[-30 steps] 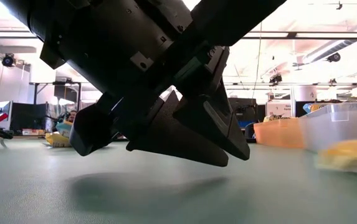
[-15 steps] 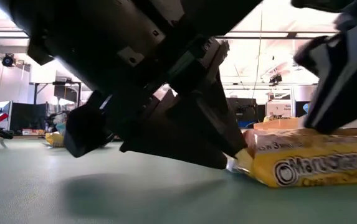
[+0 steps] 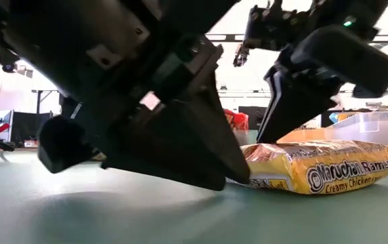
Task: Sort Maruchan noodles
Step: Put the yellow noodle pack into the orange bin
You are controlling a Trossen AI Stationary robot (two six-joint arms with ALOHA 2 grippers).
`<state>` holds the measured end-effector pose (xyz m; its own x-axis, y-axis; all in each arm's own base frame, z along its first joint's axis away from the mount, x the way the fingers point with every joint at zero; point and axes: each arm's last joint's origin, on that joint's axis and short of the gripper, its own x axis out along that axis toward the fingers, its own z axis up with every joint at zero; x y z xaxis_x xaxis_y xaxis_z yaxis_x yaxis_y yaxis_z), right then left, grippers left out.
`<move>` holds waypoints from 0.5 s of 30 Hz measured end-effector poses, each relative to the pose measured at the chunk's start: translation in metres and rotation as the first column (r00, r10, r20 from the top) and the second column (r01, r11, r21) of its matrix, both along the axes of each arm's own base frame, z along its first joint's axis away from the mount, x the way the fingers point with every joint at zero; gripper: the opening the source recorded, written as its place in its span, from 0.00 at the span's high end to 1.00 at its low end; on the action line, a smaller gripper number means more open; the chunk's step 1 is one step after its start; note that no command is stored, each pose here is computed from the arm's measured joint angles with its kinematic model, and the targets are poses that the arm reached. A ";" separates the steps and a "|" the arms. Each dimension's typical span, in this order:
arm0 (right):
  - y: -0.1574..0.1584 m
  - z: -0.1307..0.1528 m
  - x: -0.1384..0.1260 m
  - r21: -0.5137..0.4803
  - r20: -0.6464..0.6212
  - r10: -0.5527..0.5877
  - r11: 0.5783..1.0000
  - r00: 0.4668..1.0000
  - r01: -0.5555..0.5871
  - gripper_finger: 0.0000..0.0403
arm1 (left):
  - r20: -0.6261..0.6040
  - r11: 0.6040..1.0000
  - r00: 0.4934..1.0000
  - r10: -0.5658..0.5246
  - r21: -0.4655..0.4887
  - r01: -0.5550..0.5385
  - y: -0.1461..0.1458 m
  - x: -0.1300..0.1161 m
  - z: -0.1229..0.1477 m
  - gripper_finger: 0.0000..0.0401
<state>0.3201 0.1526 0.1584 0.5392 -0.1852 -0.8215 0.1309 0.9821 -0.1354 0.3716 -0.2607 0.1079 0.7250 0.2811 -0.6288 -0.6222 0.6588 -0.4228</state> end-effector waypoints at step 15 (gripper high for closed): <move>0.021 0.035 -0.012 0.308 -0.016 0.307 0.907 0.952 -0.287 0.84 | 0.020 0.998 0.998 0.059 0.004 -0.059 -0.001 -0.005 0.003 0.81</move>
<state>0.3086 0.1738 0.1937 0.4765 0.2342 -0.8474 -0.1721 0.9701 0.1713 0.3666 -0.2613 0.1105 0.7197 0.3265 -0.6128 -0.6513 0.6233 -0.4328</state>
